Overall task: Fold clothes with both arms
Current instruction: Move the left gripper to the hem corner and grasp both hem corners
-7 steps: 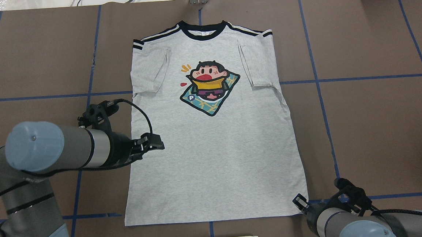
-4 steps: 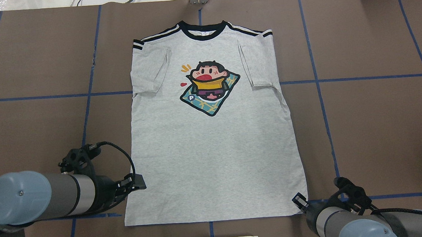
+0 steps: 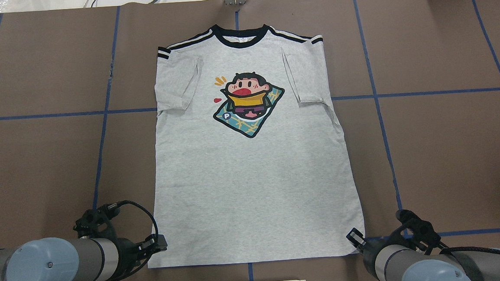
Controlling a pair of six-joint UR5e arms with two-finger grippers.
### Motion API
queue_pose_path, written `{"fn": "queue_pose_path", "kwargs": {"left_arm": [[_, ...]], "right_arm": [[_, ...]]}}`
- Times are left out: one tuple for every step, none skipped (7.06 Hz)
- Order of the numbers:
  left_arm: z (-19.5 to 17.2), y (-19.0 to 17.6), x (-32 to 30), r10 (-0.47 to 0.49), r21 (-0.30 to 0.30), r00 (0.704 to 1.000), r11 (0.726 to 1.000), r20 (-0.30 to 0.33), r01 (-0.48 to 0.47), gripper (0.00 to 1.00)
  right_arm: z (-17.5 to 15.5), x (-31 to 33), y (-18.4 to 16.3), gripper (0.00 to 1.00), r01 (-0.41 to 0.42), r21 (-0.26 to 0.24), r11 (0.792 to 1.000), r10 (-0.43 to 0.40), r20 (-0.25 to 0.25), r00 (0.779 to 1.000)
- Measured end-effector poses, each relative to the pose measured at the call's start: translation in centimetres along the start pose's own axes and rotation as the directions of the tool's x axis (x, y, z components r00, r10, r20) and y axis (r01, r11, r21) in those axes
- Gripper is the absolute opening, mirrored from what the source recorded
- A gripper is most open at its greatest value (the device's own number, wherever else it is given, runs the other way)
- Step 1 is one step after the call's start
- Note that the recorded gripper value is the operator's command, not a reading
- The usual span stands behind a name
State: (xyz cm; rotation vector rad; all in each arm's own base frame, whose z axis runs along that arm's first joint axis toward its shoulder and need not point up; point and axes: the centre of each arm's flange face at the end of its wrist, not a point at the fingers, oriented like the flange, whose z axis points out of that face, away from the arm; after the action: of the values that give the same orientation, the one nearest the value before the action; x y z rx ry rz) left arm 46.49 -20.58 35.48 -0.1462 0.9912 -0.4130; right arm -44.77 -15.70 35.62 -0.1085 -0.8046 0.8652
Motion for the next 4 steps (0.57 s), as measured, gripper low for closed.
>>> {"fn": "queue_pose_path", "kwargs": {"left_arm": [[0.33,-0.03,-0.16,-0.001,0.002,1.0,1.0,0.006,0.0,0.74],[0.42,-0.02,-0.18,-0.001,0.002,1.0,1.0,0.008,0.001,0.74],[0.46,0.07,-0.19,-0.003,-0.001,1.0,1.0,0.009,0.003,0.7],[0.63,0.39,-0.34,-0.003,-0.008,1.0,1.0,0.014,0.003,0.67]], "right_arm": [[-0.01,-0.02,0.02,0.0,0.0,0.0,1.0,0.0,0.001,1.0],[-0.06,-0.07,0.05,0.0,-0.001,-0.002,1.0,0.001,0.002,1.0],[-0.1,-0.1,0.08,0.0,-0.002,-0.003,1.0,0.002,0.003,1.0],[-0.12,-0.12,0.09,0.0,-0.002,-0.003,1.0,0.002,0.004,1.0]]}}
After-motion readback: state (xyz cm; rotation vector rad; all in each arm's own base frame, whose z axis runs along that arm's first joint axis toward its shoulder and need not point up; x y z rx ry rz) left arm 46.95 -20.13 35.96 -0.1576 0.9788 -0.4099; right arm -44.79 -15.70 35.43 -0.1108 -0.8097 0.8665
